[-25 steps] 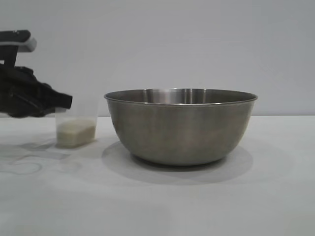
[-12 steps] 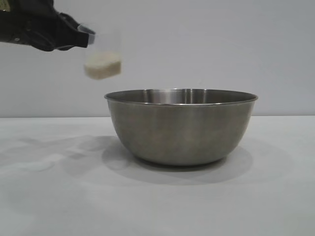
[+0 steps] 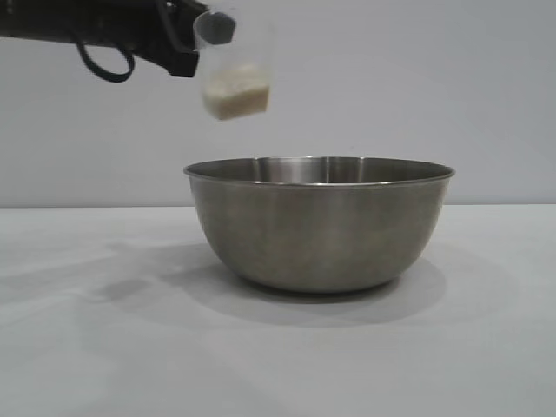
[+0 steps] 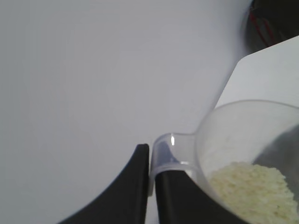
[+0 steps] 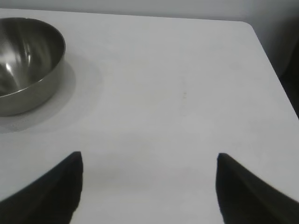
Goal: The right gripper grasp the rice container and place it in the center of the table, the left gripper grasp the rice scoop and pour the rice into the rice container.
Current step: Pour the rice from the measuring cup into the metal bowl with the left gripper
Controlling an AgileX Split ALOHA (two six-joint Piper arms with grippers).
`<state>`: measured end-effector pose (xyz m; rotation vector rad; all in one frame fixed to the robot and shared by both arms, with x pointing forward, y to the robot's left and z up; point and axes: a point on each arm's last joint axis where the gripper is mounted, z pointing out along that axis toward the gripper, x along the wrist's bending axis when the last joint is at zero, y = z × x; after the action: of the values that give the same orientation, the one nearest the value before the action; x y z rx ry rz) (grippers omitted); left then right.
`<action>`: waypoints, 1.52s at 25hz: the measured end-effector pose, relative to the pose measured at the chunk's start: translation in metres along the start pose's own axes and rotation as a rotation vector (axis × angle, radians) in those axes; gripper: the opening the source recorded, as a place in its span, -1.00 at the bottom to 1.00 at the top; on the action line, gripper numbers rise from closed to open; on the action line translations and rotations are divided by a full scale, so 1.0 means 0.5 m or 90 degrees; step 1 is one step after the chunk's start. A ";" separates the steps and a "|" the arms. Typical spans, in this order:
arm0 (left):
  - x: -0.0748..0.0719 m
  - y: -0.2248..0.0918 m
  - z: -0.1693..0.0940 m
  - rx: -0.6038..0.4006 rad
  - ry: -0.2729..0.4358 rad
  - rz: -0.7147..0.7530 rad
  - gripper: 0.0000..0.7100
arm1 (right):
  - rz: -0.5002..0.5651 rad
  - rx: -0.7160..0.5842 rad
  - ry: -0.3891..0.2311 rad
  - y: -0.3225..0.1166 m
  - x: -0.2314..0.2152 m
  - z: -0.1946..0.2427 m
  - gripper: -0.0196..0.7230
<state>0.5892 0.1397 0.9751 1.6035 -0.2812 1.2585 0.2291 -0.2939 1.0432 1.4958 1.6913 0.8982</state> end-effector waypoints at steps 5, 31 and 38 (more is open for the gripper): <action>-0.012 0.009 0.002 -0.024 -0.033 0.081 -1.00 | 0.000 0.000 0.000 0.000 0.000 0.000 0.55; -0.052 0.038 0.022 -0.088 -0.085 0.582 -1.00 | 0.000 0.000 0.000 0.000 0.000 0.000 0.55; -0.067 0.054 0.029 -0.129 -0.085 0.721 -1.00 | 0.000 0.000 0.000 0.000 0.000 0.000 0.55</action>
<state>0.5646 0.1031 0.9642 1.3354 -1.4973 1.8399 0.2291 -0.2939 1.0432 1.4958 1.6913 0.8982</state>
